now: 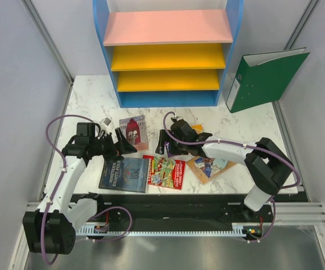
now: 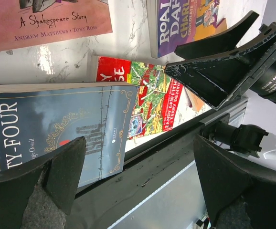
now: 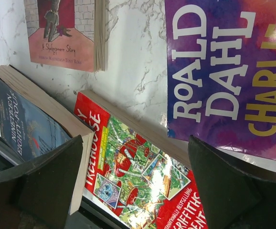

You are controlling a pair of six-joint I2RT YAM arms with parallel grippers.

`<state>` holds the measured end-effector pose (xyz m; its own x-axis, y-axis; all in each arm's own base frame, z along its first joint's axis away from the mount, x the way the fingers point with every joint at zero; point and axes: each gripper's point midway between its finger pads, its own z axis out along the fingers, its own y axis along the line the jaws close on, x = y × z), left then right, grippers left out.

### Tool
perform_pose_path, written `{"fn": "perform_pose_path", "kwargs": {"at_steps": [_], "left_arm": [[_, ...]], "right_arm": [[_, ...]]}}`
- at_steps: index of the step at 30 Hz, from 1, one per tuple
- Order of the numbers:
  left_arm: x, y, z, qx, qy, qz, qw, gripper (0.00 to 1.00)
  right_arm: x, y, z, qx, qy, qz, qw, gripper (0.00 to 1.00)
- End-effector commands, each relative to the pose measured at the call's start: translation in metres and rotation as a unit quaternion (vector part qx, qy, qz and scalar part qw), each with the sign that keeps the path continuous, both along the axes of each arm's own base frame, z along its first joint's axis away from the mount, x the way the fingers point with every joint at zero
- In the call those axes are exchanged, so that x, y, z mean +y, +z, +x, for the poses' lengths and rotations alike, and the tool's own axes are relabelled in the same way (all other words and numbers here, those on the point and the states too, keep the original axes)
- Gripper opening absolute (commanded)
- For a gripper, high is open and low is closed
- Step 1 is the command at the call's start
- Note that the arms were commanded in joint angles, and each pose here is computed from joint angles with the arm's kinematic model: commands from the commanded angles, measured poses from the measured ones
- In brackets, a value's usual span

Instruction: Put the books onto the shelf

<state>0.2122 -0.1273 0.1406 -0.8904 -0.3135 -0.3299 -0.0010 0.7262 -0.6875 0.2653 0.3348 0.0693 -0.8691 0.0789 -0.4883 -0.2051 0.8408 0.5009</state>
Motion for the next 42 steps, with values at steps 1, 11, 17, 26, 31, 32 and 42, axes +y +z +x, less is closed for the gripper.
{"fn": "perform_pose_path", "kwargs": {"at_steps": [1, 11, 17, 26, 31, 32, 42], "left_arm": [[0.001, 0.017, 0.009, -0.049, -0.003, 0.004, 0.999, 1.00], [0.028, -0.040, -0.009, 0.076, 0.175, 0.028, 0.981, 1.00], [0.065, -0.046, -0.016, 0.090, 0.302, 0.086, 0.945, 0.99], [0.080, -0.068, -0.027, 0.152, 0.359, 0.117, 0.913, 0.98], [0.084, -0.076, -0.028, 0.167, 0.366, 0.134, 0.906, 0.97], [0.085, -0.077, -0.027, 0.168, 0.366, 0.136, 0.905, 0.97], [0.079, -0.100, -0.031, 0.193, 0.353, 0.133, 0.906, 0.97]], "right_arm": [[0.007, 0.013, 0.005, -0.011, 0.006, 0.007, 1.000, 0.98], [-0.002, 0.032, -0.009, -0.004, 0.003, 0.026, 1.000, 0.98], [-0.007, 0.023, -0.029, 0.016, 0.008, 0.048, 0.999, 0.98], [0.038, 0.004, -0.063, 0.062, 0.063, 0.132, 0.987, 0.96], [0.068, -0.005, -0.075, 0.075, 0.090, 0.151, 0.982, 0.95], [0.073, -0.006, -0.080, 0.079, 0.098, 0.154, 0.980, 0.95], [0.094, -0.029, -0.096, 0.110, 0.115, 0.151, 0.976, 0.95]]}}
